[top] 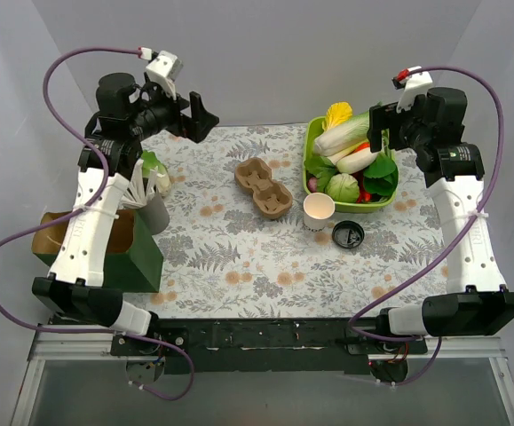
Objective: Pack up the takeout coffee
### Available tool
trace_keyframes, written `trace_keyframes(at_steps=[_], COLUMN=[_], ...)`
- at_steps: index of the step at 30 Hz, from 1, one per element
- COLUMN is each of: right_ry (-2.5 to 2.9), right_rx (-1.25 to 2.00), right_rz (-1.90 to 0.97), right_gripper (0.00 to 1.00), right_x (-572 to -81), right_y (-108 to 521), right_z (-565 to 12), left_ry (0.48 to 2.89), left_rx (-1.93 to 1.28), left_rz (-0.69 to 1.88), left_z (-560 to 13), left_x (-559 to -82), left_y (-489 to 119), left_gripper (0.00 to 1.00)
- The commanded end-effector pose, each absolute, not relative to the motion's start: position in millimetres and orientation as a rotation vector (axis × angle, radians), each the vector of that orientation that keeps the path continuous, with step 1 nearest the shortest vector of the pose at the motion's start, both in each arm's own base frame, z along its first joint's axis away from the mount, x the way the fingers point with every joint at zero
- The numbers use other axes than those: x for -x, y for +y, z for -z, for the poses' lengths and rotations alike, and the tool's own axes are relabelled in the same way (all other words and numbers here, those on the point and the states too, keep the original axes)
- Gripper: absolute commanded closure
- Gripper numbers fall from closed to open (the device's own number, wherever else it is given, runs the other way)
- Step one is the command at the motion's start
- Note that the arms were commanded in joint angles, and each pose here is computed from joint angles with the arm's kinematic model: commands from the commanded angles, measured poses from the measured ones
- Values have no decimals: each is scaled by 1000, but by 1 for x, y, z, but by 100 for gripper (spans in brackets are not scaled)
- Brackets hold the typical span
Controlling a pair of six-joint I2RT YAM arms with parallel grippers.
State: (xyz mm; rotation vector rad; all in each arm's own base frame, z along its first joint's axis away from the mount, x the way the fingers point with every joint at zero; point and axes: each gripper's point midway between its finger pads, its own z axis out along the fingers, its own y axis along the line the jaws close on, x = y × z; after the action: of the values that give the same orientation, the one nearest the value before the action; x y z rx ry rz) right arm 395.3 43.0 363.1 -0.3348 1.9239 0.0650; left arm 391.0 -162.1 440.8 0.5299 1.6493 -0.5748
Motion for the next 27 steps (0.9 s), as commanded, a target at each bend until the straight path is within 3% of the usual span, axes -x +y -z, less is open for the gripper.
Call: trace_keyframes(at_steps=[1,9,27], right_ry=[1876,1690,1798], right_rx=[356,855,1207], right_rz=[-98,-253,-409], right_gripper=[3,6,32], right_x=[-395,-358,-338], right_y=[50,101,174], right_z=[-376,-374,-302], left_ry=[1829,1912,2127], left_rx=[-631,-849,-1059], left_rz=[618,606,814], left_z=[-383,-337,-265], left_x=[-390,-366,-282], left_y=[-182,-207,-208], left_gripper=[2,5,10])
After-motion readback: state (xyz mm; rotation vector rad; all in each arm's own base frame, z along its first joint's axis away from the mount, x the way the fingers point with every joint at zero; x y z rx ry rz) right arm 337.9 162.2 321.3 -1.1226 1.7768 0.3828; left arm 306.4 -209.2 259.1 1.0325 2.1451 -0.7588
